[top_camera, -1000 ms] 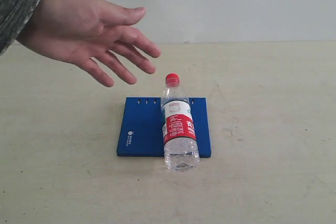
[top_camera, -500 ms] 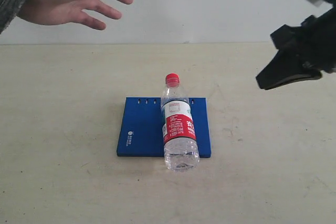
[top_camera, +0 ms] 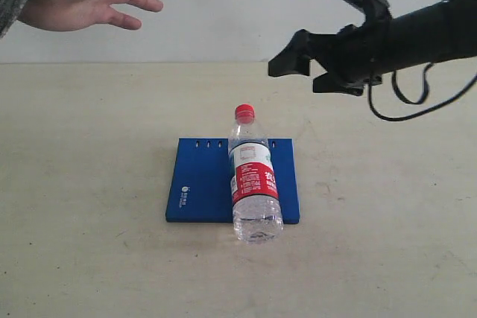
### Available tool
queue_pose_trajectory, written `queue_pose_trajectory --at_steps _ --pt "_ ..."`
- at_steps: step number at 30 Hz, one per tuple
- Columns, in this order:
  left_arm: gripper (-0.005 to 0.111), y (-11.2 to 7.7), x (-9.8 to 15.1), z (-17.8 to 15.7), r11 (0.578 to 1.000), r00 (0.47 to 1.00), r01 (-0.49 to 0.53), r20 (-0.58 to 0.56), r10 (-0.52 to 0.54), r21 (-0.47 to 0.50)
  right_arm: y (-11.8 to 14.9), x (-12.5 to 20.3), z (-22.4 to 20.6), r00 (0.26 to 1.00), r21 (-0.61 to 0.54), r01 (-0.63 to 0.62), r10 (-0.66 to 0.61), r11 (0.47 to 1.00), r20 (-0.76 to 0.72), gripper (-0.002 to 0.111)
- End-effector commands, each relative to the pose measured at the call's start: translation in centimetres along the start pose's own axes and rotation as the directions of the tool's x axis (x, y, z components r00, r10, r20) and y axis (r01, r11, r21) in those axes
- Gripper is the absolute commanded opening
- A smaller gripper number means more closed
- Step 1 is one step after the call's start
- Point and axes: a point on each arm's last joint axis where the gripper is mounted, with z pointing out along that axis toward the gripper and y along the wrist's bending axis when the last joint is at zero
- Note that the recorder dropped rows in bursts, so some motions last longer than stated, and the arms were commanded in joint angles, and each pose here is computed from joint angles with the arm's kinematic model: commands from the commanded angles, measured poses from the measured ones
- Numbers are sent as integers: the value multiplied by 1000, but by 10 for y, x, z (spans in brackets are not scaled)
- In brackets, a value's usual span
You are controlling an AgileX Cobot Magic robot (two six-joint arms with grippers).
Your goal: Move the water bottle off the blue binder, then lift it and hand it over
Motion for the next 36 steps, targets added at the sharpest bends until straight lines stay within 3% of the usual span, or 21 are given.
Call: queue_pose_trajectory --at_steps 1,5,10,15,20,22,29,36 --pt "5 -1 1 0 1000 1000 6 2 -6 7 7 -22 36 999 3 -3 3 1000 48 85" --pt "5 -1 1 0 1000 1000 6 2 -6 7 8 -27 68 998 -38 -55 56 998 26 85" --pt "5 -1 1 0 1000 1000 6 2 -6 7 -6 -8 98 988 -73 -129 122 989 -91 85" --pt "5 -1 1 0 1000 1000 6 2 -6 7 -12 14 107 966 -95 -95 69 991 -250 85" --pt "5 -1 1 0 1000 1000 6 2 -6 7 -15 19 107 955 -74 -74 50 995 -291 83" --pt "5 -1 1 0 1000 1000 6 2 -6 7 -15 18 107 956 -71 -74 50 995 -288 73" --pt "5 -1 1 0 1000 1000 6 2 -6 7 -16 18 106 960 -84 -25 1 996 -279 3" --pt "5 -1 1 0 1000 1000 6 2 -6 7 -16 -7 79 978 -83 46 -62 996 -199 0"
